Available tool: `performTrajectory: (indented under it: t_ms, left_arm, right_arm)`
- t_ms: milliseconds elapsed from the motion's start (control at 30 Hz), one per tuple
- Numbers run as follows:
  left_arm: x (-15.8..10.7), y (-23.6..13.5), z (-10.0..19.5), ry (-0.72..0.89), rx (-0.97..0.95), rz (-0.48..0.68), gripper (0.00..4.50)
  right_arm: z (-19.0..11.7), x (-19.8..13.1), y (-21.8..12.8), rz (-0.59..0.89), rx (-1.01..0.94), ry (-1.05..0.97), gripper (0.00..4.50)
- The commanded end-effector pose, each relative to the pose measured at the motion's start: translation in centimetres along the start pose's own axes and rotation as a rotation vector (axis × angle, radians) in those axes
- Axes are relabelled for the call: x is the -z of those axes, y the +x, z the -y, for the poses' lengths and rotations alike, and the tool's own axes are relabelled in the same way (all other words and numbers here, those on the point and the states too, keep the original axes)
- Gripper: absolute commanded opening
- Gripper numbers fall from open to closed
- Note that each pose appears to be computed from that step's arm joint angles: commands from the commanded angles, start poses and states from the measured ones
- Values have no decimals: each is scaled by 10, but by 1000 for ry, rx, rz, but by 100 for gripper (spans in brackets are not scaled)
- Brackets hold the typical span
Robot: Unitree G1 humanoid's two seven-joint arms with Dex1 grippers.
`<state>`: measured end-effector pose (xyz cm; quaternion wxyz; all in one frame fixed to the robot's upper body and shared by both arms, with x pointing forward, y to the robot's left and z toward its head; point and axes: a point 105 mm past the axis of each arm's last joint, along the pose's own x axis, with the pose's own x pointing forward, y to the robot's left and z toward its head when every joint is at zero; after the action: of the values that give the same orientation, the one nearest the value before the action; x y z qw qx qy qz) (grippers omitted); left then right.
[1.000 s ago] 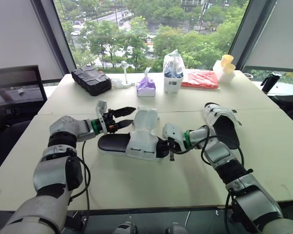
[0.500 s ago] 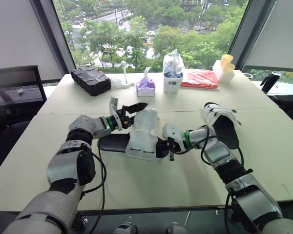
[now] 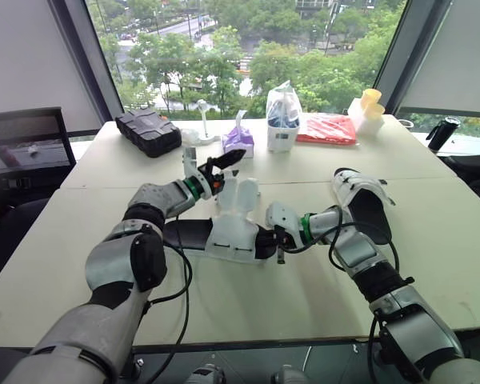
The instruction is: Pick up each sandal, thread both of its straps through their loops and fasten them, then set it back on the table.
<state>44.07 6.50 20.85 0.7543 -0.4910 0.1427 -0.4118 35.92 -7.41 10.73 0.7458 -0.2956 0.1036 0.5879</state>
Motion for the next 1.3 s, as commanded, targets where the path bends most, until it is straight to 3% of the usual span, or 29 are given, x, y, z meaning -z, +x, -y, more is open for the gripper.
performTrajectory:
  t_ms: [33, 767, 867, 1067, 1200, 1300]
  left_arm:
    - [-18, 3, 22, 37, 67, 39, 450]
    - [-43, -9, 60, 101, 184, 18, 450]
    - [-46, -12, 65, 102, 204, 17, 319]
    - [-45, -17, 80, 193, 267, -44, 5]
    - [-16, -33, 88, 352, 358, -240, 2]
    - [26, -61, 90, 530, 446, -428, 2]
  right_arm:
    - [2, 5, 0, -25, 24, 6, 5]
    - [5, 4, 3, -29, 15, -4, 5]
    - [5, 6, 3, -32, 12, -5, 0]
    - [6, 6, 4, -32, 5, -8, 0]
    - [7, 6, 5, -33, 1, -12, 0]
    - [6, 7, 4, -33, -3, -13, 0]
